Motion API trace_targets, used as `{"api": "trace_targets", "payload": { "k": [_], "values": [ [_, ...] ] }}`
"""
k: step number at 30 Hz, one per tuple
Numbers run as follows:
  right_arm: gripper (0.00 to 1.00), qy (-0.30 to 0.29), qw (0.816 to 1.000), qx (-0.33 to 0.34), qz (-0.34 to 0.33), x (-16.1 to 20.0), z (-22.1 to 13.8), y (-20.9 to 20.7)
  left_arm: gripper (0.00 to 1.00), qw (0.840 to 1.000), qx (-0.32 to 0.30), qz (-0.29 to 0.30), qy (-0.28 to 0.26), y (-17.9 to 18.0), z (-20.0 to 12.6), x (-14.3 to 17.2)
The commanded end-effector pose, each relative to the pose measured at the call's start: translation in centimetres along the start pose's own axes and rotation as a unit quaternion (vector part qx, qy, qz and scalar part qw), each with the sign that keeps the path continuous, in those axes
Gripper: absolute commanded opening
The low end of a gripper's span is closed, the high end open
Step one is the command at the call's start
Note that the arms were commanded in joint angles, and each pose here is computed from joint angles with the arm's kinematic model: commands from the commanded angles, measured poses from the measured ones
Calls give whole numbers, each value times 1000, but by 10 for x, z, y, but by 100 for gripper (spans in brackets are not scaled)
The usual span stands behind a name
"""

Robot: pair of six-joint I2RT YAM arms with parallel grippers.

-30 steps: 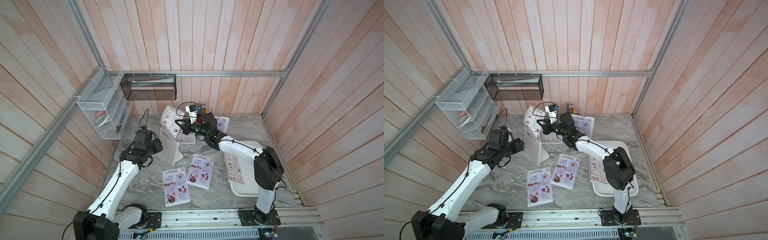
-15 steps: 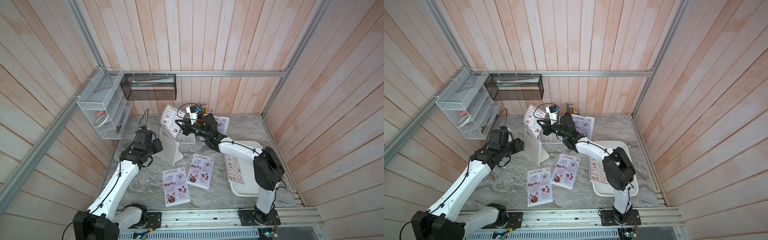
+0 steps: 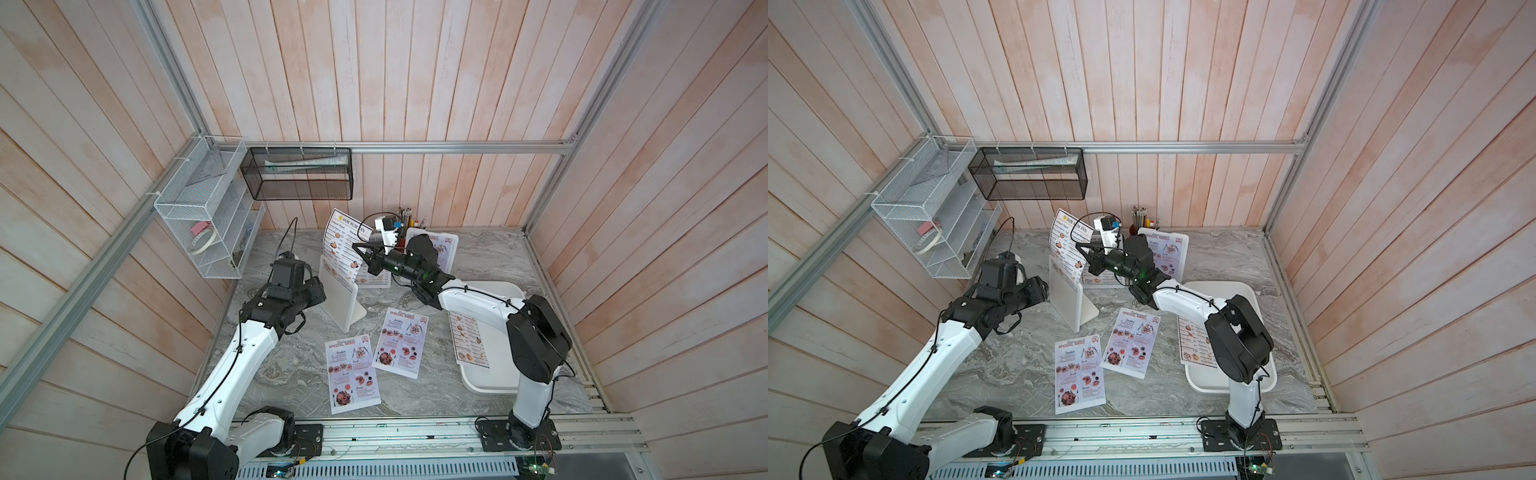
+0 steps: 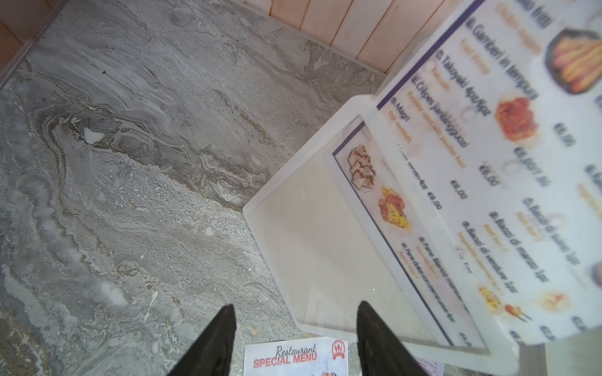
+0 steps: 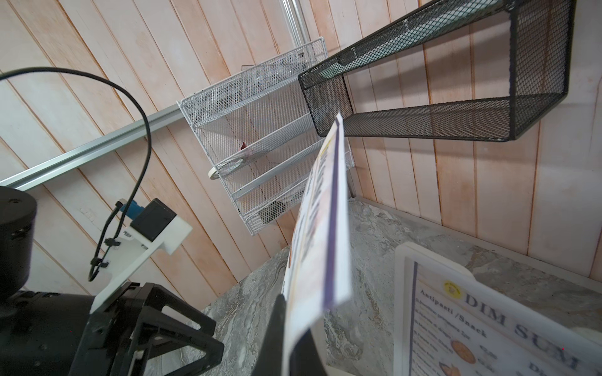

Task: Replace the menus in the menu holders
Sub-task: Insert the menu into the menu holder.

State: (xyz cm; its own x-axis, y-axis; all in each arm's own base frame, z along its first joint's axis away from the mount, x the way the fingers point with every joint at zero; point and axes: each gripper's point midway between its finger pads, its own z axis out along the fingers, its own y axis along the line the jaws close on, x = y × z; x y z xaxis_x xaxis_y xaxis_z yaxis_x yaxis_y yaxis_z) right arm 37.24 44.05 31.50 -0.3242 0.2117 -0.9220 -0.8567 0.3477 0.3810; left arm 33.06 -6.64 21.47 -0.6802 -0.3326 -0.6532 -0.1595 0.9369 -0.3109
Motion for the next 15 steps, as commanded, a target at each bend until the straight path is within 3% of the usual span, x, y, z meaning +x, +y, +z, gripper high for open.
{"api": "trace_targets", "payload": {
  "k": [1, 15],
  "values": [
    [2, -18, 999, -26, -14, -12, -7, 19, 62, 1000, 7, -6, -14, -4, -7, -10],
    [10, -2, 999, -43, -10, 2, -12, 32, 62, 1000, 5, -6, -20, -6, -8, -18]
  ]
}}
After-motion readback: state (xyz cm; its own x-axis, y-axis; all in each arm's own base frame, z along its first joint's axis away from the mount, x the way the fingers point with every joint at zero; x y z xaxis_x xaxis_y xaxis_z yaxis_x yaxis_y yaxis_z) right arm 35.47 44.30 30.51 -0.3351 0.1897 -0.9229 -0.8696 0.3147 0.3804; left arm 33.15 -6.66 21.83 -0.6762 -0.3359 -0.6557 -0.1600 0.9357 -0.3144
